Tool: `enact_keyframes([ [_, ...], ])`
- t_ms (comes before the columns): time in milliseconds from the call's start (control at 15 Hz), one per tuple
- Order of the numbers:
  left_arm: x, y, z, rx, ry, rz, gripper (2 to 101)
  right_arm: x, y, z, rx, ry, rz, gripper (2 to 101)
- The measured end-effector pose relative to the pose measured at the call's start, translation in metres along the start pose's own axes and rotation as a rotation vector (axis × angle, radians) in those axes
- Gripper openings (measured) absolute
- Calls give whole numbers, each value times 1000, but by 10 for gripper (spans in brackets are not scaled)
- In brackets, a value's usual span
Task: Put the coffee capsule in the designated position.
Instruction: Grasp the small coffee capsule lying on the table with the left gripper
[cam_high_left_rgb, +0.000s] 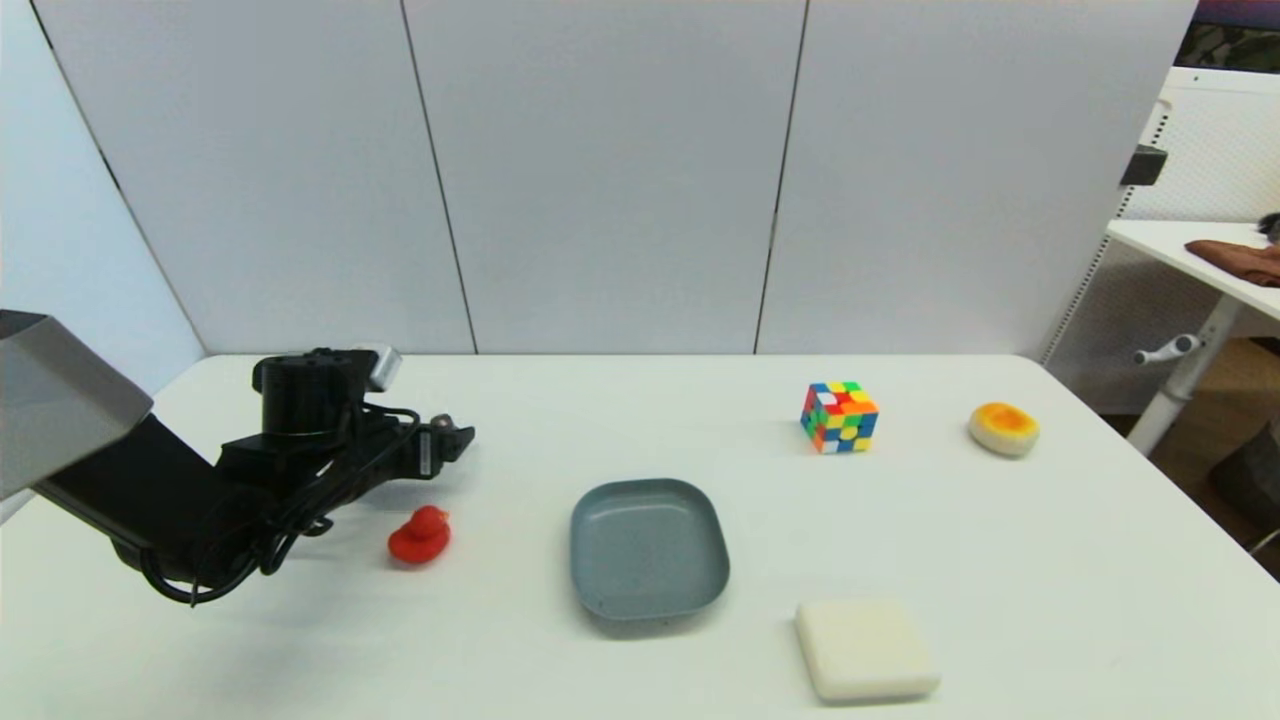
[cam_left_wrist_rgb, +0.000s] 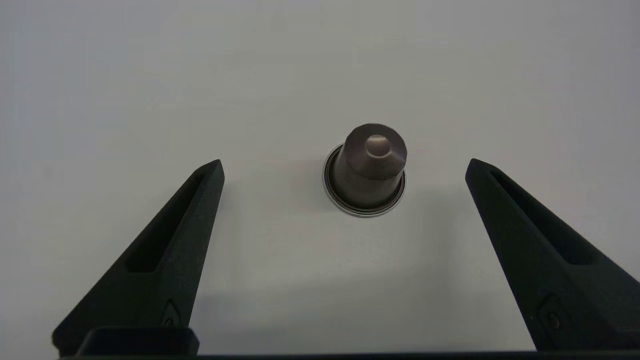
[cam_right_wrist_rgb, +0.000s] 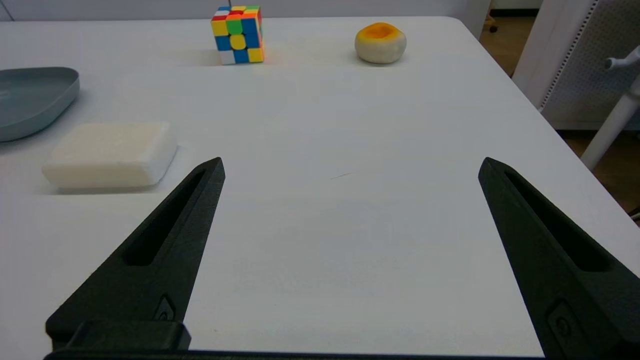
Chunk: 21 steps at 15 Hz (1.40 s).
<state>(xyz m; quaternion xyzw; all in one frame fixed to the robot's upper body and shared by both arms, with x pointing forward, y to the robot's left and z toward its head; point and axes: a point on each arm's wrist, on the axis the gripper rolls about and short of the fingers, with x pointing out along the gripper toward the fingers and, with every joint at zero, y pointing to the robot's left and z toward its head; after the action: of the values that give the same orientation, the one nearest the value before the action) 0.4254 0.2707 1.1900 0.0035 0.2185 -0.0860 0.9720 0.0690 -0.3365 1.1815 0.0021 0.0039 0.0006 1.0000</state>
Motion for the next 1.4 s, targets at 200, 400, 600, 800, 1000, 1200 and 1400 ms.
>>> enact_keyframes([
  [200,3,1,0,-1,-1,2,978,0,0,0,0,0,0,1005],
  [400,5,1,-2,0,6,3,936,0,0,0,0,0,0,1005],
  [600,9,1,-2,0,7,3,664,0,0,0,0,0,0,1005],
  [800,14,1,0,-1,2,3,471,0,0,0,0,0,0,1005],
  [1000,15,0,1,0,-4,1,175,0,0,0,0,0,0,1005],
  [1200,15,0,1,0,-4,0,175,0,0,0,0,0,0,1005],
  [1400,13,0,2,2,0,0,175,0,0,0,0,0,0,1005],
])
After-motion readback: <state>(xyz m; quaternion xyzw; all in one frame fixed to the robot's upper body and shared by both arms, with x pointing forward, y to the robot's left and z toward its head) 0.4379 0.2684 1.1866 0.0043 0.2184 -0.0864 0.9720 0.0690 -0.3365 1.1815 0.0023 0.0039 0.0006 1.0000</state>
